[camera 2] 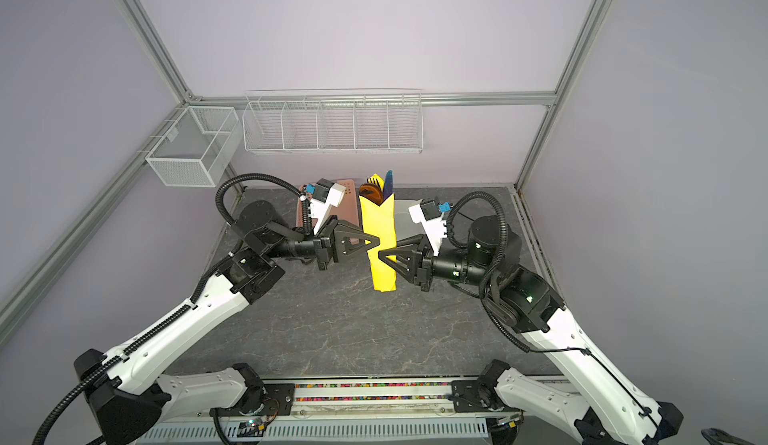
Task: Place the utensils on the paper napkin and roll it up
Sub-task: 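Carry the bundle with the left gripper to the basket while the right withdraws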
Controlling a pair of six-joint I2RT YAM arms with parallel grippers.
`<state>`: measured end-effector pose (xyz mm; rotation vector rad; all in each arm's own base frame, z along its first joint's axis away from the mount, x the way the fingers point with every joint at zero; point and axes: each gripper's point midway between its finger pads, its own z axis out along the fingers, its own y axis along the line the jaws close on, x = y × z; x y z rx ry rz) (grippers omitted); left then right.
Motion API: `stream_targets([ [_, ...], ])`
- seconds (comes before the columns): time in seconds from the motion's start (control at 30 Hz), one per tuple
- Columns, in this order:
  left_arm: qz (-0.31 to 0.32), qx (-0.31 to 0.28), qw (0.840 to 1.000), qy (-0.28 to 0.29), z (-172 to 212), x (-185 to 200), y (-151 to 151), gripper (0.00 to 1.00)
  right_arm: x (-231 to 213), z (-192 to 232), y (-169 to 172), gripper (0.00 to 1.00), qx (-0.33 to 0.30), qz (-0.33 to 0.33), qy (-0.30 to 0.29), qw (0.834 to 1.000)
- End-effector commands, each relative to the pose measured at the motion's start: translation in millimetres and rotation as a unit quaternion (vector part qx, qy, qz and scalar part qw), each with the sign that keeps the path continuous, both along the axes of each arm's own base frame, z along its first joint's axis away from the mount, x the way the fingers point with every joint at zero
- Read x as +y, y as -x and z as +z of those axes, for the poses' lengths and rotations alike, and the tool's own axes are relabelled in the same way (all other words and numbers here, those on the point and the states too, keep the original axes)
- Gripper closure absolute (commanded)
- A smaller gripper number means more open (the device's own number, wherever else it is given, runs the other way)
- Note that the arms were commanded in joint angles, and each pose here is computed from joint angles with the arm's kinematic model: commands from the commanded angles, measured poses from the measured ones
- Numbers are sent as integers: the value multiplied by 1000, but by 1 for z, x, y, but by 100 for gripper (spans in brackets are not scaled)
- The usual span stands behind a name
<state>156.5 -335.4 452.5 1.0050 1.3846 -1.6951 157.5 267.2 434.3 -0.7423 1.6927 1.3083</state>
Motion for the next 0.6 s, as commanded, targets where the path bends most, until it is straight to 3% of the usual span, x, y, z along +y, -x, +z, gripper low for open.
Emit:
stream_targets([
  [0.0, 17, -34, 999, 15, 17, 10, 3, 100, -9, 12, 0, 68, -25, -17, -12, 999],
  [0.37, 120, -10, 992, -48, -14, 28, -46, 100, -34, -15, -22, 66, -1, -91, 29, 995],
  [0.57, 193, 41, 976, -92, -45, 46, -87, 100, -45, -48, -46, 64, 40, -132, 62, 989],
])
